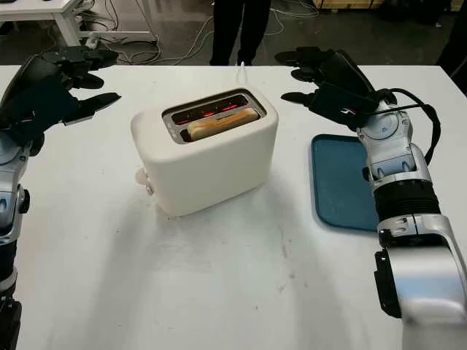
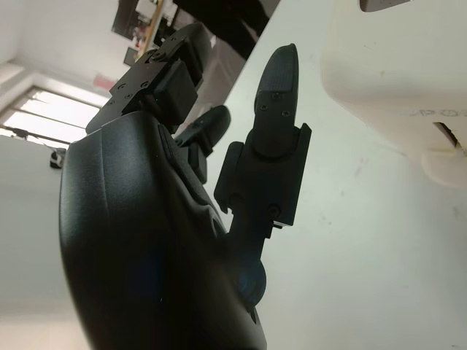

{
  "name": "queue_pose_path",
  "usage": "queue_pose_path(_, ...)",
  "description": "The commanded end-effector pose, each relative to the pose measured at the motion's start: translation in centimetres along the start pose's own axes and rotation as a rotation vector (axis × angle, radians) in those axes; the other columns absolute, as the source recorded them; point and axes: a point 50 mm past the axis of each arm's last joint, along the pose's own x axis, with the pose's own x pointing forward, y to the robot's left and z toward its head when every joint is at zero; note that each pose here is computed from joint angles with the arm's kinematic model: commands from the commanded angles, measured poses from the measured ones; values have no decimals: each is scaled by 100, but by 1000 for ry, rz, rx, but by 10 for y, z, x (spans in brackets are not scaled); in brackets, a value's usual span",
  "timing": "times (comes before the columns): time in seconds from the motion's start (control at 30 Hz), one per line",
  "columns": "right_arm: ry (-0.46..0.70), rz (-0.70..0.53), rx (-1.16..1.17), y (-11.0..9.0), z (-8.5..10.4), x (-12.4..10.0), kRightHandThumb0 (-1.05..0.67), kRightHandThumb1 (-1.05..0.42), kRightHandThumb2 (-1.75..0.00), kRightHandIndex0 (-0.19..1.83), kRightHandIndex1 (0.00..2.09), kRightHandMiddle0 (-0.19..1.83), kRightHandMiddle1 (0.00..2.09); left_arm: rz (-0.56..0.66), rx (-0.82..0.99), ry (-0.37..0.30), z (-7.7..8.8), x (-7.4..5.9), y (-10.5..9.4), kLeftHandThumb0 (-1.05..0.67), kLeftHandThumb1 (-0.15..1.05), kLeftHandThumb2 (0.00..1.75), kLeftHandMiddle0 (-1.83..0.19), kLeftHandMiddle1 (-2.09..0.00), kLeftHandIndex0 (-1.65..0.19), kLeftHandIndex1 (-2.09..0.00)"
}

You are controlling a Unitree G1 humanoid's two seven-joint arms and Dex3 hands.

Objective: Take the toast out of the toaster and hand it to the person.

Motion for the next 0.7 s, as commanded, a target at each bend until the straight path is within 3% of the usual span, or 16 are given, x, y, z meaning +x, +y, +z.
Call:
queue_pose_path(0.0, -30, -10, -1, 0, 5, 2, -33, -92, -2, 61, 0, 58, 0, 14, -7, 1, 1, -1, 3, -39, 92, 13, -15, -92, -53, -9)
queue_pose_path(0.67, -28, -5, 7, 2, 4, 1, -27, -92, -3, 60, 0, 58, 0, 5, 13, 14, 0, -2, 3, -41, 92, 16, -17, -84, -51, -8)
